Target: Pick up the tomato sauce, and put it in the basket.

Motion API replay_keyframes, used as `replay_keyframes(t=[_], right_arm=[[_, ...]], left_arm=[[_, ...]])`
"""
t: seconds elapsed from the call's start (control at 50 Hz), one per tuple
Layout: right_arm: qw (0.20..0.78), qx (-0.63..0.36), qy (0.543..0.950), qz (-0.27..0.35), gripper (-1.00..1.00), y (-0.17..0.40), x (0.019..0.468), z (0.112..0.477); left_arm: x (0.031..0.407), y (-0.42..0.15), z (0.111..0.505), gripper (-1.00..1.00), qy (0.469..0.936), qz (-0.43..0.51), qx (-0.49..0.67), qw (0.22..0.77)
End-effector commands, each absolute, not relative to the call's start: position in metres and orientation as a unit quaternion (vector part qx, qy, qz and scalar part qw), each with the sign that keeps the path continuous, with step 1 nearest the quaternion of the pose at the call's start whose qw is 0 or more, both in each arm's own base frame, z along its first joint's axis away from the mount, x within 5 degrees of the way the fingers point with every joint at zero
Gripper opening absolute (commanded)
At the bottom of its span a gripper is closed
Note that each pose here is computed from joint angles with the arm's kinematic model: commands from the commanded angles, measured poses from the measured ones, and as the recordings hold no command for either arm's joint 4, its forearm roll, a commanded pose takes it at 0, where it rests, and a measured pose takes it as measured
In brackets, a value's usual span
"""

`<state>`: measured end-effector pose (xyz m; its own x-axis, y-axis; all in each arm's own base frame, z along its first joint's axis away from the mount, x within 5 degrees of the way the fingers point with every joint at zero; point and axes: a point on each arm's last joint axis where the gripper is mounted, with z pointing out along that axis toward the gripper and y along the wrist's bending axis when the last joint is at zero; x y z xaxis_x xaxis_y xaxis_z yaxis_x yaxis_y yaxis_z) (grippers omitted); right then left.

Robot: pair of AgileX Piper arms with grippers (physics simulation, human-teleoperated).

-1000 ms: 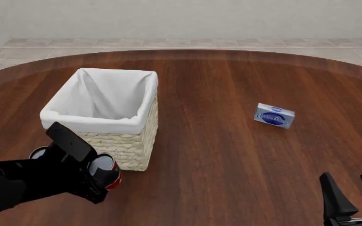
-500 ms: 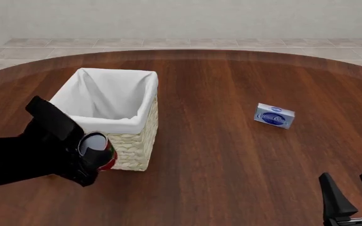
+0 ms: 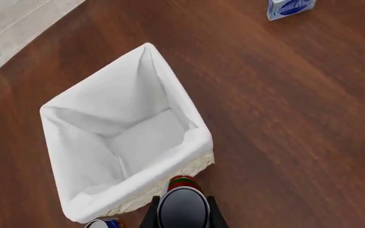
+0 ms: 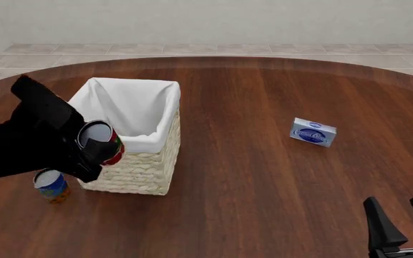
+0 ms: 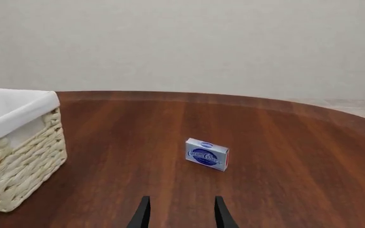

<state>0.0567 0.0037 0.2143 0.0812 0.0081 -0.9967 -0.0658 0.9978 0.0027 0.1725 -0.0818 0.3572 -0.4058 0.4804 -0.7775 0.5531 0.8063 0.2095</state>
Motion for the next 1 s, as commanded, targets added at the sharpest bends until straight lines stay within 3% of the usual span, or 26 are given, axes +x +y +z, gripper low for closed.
replay_keyframes(t=[0.02, 1.0], right_arm=[[0.735, -0.023, 0.678, 0.025, 1.00, 0.004, 0.057, 0.214], [0.731, -0.050, 0.680, 0.016, 1.00, 0.005, 0.057, 0.212]], left_arm=[[0.187, -0.077, 0.368, -1.00, 0.825, -0.012, 0.316, 0.469], [0.291, -0.082, 0.360, -1.00, 0.817, 0.041, 0.308, 0.486]])
